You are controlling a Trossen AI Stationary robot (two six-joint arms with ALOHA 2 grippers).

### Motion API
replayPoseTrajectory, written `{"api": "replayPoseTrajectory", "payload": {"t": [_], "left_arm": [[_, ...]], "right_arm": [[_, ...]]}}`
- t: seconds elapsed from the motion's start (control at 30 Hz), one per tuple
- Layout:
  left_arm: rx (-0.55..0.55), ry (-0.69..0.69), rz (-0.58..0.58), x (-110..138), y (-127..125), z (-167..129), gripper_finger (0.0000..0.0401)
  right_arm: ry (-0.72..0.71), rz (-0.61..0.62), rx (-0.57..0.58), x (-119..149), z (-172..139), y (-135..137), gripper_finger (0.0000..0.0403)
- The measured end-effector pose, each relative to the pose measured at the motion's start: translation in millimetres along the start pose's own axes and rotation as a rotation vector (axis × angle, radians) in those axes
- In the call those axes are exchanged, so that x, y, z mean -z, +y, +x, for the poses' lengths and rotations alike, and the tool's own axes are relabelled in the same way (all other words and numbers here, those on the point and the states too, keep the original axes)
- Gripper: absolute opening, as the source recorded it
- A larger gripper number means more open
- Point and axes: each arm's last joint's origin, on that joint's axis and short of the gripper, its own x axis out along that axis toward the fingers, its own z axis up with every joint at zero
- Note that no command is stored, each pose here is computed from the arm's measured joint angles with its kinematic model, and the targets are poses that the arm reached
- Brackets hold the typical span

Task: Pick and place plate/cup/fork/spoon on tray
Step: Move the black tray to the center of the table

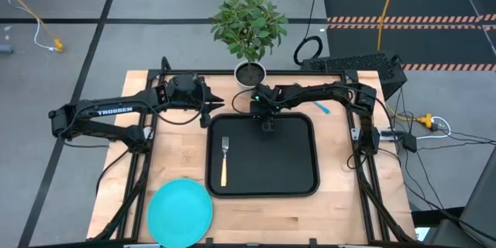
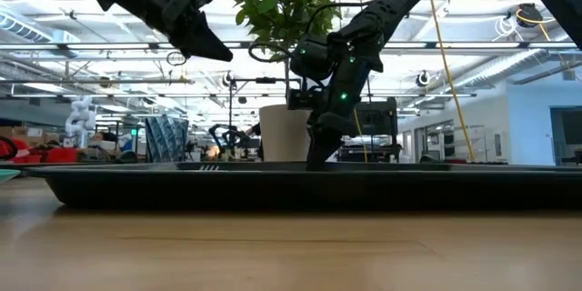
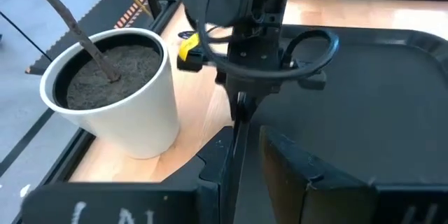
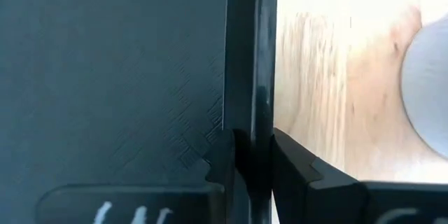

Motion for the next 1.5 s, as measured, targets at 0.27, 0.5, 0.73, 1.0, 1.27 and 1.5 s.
{"api": "replayPoseTrajectory", "payload": {"t": [0.27,0.5,0.73,1.0,1.27,1.5], "left_arm": [[0.003,0.008,0.012,0.7,-0.6,0.1,0.0076],[0.001,0.005,0.021,0.4,-0.4,0.0,0.0076],[-0.002,-0.009,0.036,-0.9,-0.1,0.1,0.0076],[-0.004,-0.019,0.039,-1.8,0.1,0.1,0.0076],[-0.004,-0.019,0.038,-1.8,0.1,0.1,0.0076],[-0.004,-0.018,0.036,-1.5,0.1,0.2,0.0076]], "right_arm": [[-0.044,0.032,0.024,-2.3,4.6,-5.6,0.0048],[-0.048,0.028,0.025,-2.5,4.5,-6.1,0.0052],[-0.065,-0.011,0.035,-4.2,4.5,-6.9,0.0059],[-0.074,0.006,0.048,-5.3,4.6,-7.7,0.0074],[-0.011,0.046,0.061,-1.4,4.6,-3.8,0.0119],[-0.036,-0.006,0.086,-9.9,-12.3,4.4,0.0146]]}}
